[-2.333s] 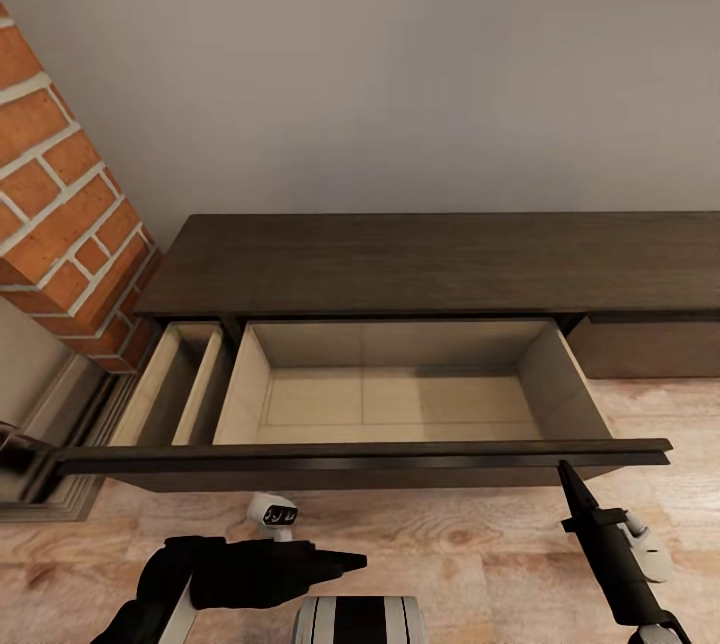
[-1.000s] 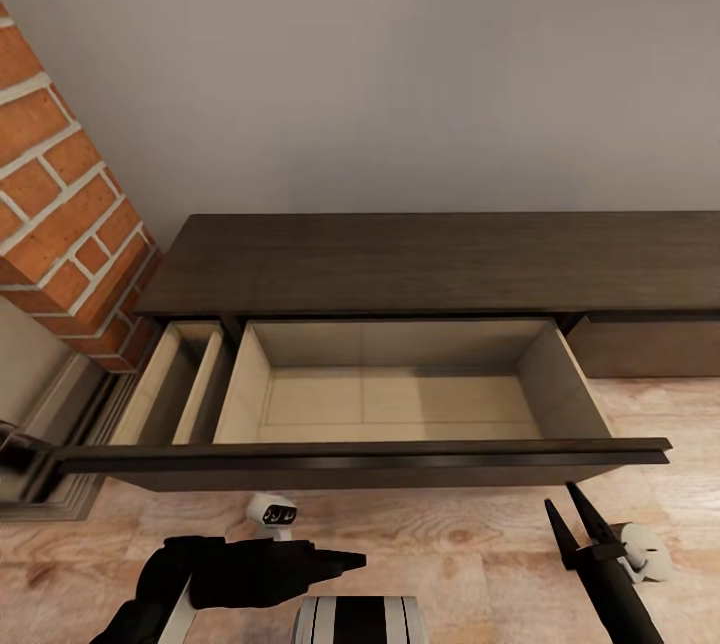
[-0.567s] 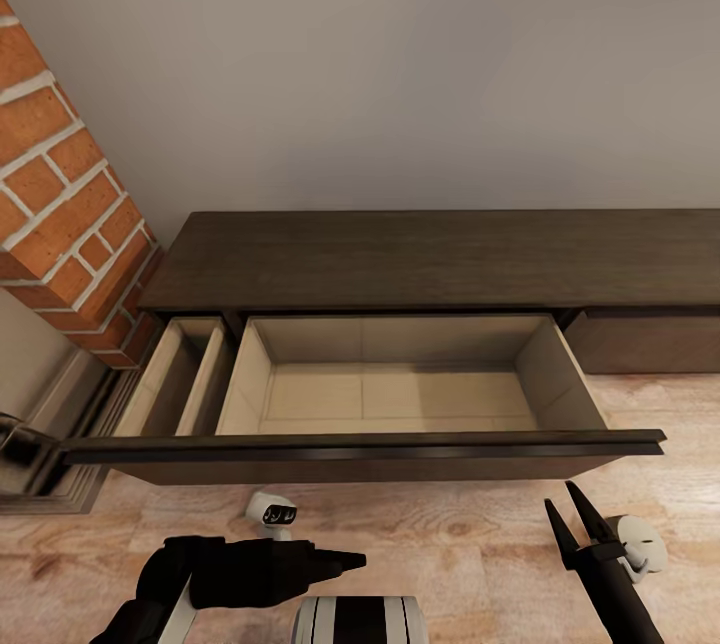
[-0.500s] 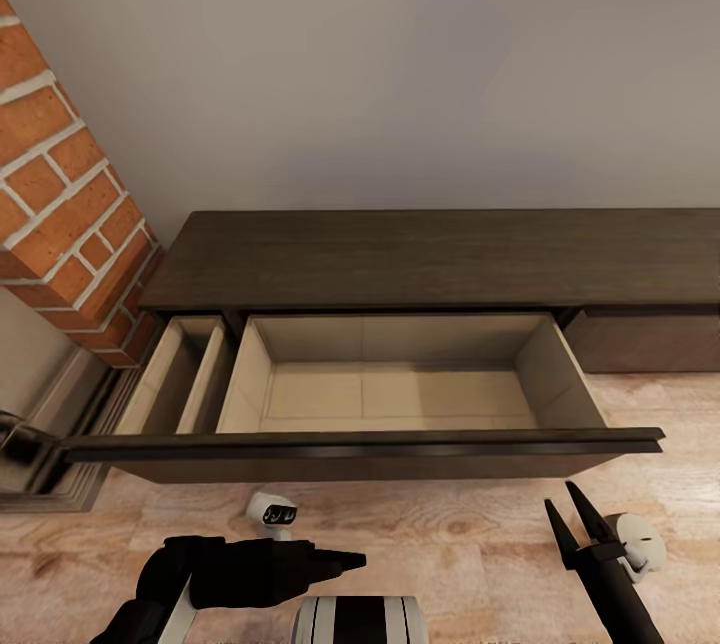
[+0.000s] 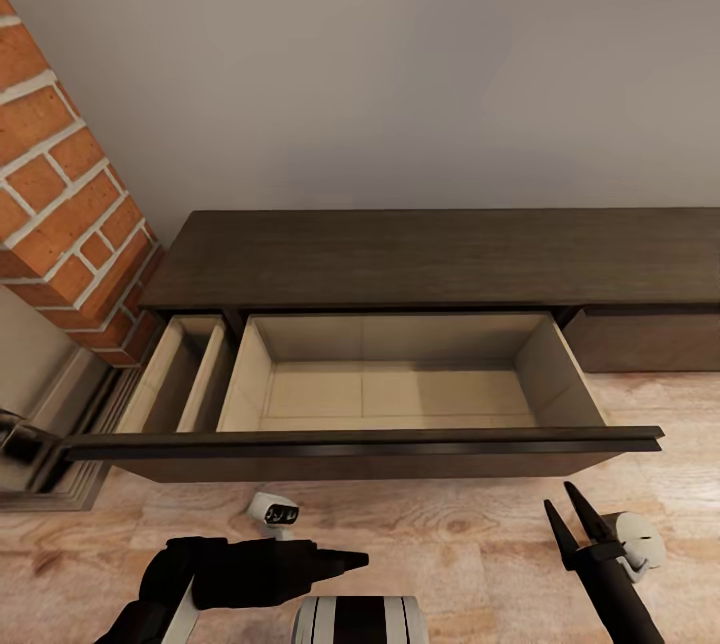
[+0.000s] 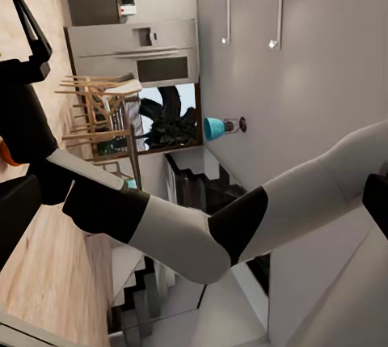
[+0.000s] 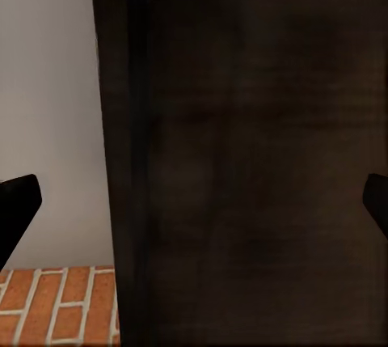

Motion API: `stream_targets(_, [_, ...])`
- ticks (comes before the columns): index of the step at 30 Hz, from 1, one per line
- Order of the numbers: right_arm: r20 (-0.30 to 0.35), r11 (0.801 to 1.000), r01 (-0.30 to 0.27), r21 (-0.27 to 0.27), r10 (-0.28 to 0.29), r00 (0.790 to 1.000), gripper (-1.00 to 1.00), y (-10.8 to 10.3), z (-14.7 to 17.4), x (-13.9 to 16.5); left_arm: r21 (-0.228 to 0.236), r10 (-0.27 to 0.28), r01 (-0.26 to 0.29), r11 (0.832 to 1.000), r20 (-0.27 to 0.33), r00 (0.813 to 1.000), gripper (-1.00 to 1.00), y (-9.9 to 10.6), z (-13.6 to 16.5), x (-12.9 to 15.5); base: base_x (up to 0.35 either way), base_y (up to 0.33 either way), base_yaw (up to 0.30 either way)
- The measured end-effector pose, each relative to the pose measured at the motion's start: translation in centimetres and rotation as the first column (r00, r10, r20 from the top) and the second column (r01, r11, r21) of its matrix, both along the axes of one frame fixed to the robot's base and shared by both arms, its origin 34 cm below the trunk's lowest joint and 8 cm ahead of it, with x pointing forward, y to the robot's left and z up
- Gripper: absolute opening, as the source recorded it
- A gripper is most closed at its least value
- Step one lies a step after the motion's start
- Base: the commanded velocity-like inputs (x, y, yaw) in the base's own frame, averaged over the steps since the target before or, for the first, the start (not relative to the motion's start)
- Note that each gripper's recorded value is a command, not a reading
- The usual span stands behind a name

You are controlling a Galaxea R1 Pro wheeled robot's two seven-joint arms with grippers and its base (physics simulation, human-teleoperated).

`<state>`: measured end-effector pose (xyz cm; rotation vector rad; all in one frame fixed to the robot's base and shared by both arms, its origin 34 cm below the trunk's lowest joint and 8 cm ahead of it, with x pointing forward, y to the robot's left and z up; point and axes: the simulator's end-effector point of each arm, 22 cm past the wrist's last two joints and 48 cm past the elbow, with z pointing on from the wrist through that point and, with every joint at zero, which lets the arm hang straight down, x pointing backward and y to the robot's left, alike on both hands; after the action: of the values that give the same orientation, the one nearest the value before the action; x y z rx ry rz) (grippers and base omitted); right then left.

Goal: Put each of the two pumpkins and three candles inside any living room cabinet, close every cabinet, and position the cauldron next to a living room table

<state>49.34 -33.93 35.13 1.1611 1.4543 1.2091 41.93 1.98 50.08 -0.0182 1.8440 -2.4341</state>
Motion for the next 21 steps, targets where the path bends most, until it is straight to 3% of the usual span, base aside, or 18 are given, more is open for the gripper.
stream_targets(9, [-0.001,1.000,-0.007,-0.006,0.007,1.000,1.00,0.15,-0.05,-0.04,0.008,0.037,-0.037,0.999,0.001,0.999,1.00,0.75,-0.20,0.85,0.012,-0.035,0.000])
stream_targets(21, [-0.001,1.000,-0.006,-0.006,0.006,1.000,1.00,0.13,-0.05,-0.04,0.007,0.039,-0.039,0.999,0.007,0.999,1.00,0.75,-0.02,0.93,-0.074,-0.003,0.000])
